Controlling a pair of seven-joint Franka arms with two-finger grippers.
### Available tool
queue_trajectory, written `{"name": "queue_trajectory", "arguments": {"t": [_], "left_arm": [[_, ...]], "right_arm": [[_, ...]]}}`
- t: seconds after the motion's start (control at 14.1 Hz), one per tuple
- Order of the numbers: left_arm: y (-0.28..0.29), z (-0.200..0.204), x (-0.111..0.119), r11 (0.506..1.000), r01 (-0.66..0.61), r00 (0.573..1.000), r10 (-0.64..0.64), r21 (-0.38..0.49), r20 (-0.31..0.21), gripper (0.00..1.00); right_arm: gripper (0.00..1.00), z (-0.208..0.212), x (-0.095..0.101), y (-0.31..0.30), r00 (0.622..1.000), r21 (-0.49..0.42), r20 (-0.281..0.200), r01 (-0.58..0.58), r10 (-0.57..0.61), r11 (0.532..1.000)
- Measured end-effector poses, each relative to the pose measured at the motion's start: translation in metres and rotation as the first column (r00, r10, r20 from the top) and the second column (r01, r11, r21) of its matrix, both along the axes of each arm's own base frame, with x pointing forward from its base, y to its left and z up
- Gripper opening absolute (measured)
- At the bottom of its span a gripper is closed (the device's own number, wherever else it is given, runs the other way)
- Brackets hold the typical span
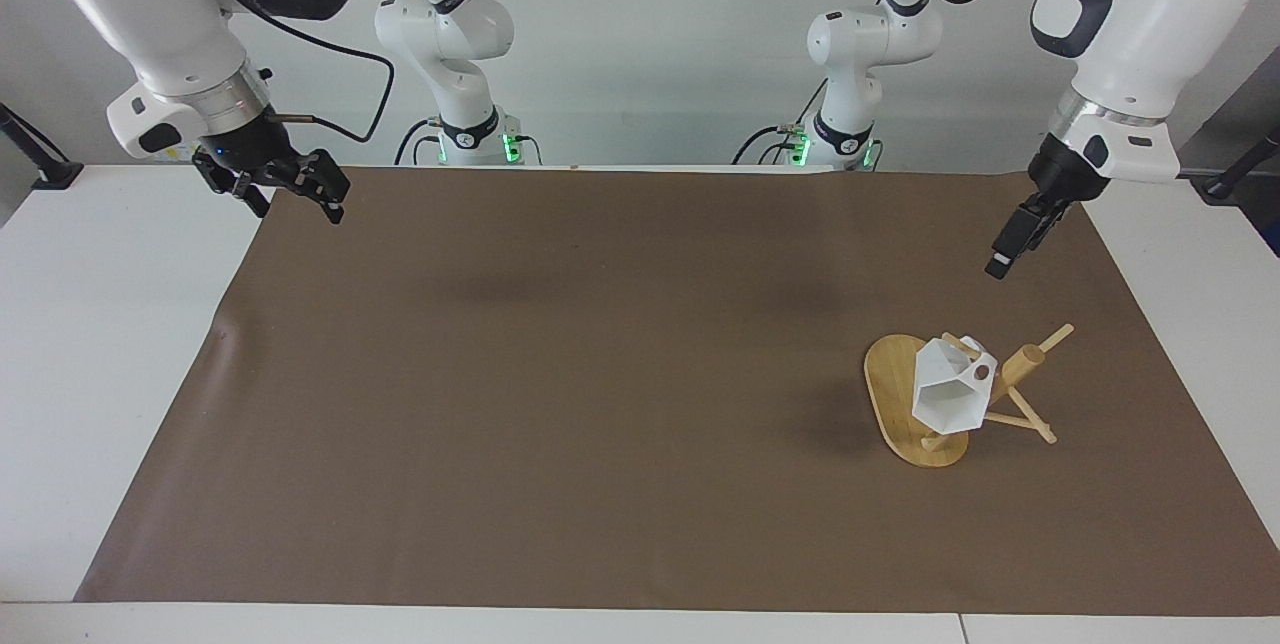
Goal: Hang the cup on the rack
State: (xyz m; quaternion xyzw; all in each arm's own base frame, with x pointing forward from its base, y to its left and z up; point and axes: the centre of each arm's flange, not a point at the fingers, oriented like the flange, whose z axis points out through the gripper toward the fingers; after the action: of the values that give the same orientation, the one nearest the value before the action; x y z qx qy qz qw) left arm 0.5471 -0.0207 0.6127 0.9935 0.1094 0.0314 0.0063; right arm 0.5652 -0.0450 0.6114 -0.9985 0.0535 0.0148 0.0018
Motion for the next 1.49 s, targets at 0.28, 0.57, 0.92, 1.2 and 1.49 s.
{"name": "queue_trajectory", "arguments": {"t": [0.28, 0.57, 0.92, 1.2, 1.49], "left_arm": [[-0.003, 0.015, -0.016, 0.991, 0.129, 0.986, -0.126, 0.027, -0.108, 1.00], [-0.007, 0.014, -0.018, 0.984, 0.174, 0.977, -0.170, 0.024, -0.127, 1.00], [-0.004, 0.018, -0.018, 0.985, 0.172, 0.979, -0.168, 0.025, -0.115, 1.00], [-0.009, 0.040, -0.021, 0.984, 0.178, 0.982, -0.177, 0.013, -0.068, 1.00], [-0.018, 0.045, -0.024, 0.980, 0.197, 0.979, -0.197, 0.007, -0.056, 1.00]], "right_arm": [[1.00, 0.000, 0.001, 0.010, 1.000, 0.000, 0.000, -0.018, 0.018, 1.000], [1.00, 0.001, 0.001, 0.010, 1.000, -0.001, 0.008, -0.017, 0.017, 1.000], [1.00, 0.005, 0.005, 0.010, 0.999, -0.004, 0.045, -0.026, 0.026, 1.000], [1.00, 0.008, 0.008, 0.009, 0.993, -0.009, 0.075, -0.085, 0.086, 0.996], [1.00, 0.008, 0.008, 0.009, 0.993, -0.009, 0.075, -0.088, 0.089, 0.996]]}}
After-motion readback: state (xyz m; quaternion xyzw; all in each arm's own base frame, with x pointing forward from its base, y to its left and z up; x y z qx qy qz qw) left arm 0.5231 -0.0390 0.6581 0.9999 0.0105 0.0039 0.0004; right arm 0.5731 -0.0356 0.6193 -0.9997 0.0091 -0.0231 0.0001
